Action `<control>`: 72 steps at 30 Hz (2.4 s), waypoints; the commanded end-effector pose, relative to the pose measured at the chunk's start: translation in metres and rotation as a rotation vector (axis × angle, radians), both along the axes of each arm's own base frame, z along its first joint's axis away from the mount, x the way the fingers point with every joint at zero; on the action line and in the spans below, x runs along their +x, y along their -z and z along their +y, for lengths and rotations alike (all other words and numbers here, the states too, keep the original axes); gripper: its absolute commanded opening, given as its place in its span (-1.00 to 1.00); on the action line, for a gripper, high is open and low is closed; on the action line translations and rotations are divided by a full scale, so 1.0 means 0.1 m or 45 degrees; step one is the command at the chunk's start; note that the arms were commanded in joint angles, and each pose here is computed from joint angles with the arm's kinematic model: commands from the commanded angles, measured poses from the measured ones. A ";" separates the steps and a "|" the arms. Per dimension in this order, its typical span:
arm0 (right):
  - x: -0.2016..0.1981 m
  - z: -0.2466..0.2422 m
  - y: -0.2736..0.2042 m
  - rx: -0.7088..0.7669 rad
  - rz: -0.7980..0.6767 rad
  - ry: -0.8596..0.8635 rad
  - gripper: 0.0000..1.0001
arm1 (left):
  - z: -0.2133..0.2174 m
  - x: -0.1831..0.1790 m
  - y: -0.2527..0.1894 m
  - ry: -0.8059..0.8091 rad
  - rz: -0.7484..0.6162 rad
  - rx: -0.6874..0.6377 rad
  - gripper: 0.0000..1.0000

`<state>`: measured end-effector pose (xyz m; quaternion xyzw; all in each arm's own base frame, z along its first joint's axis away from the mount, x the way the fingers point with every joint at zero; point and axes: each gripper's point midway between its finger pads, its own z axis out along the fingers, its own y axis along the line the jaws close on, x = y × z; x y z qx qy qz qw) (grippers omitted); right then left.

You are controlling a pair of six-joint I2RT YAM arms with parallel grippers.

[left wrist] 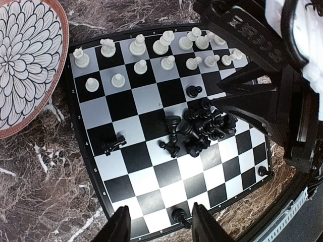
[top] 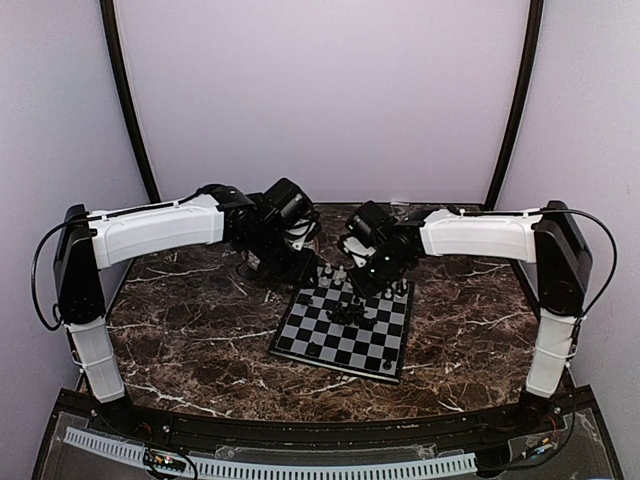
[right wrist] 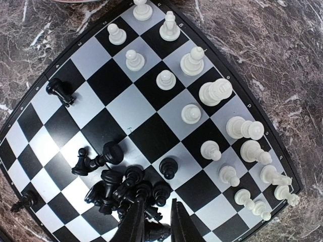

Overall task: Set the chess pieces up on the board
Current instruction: Pick up the pawn from the chessboard, then place the pawn at a7.

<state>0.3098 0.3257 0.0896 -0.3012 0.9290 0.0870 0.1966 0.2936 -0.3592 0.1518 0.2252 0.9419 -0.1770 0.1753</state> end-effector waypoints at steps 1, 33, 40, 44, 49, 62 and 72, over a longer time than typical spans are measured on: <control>0.15 0.02 0.00 -0.025 -0.037 0.052 -0.60 | 0.10 -0.11 0.00 -0.033 0.037 0.005 -0.12; 0.29 0.04 0.20 -0.066 0.010 0.055 -0.97 | 0.12 -0.22 0.05 -0.059 0.079 -0.054 -0.13; 0.25 -0.08 -0.43 -0.010 -0.093 0.078 -1.00 | 0.11 -0.21 0.05 -0.056 0.076 -0.060 -0.12; 0.01 -0.19 -0.58 0.037 -0.042 0.074 -1.00 | 0.08 -0.20 0.07 -0.050 0.078 -0.066 -0.12; -0.52 -0.41 -0.42 0.013 0.051 0.032 -1.00 | 0.06 -0.18 0.11 -0.034 0.073 -0.059 -0.12; -1.28 -0.78 0.14 -0.216 0.134 -0.133 -1.00 | -0.04 -0.10 0.17 0.021 0.068 -0.033 -0.13; -1.24 -0.61 0.28 -0.189 0.142 -0.157 -1.00 | -0.07 -0.09 0.17 0.048 0.065 -0.026 -0.13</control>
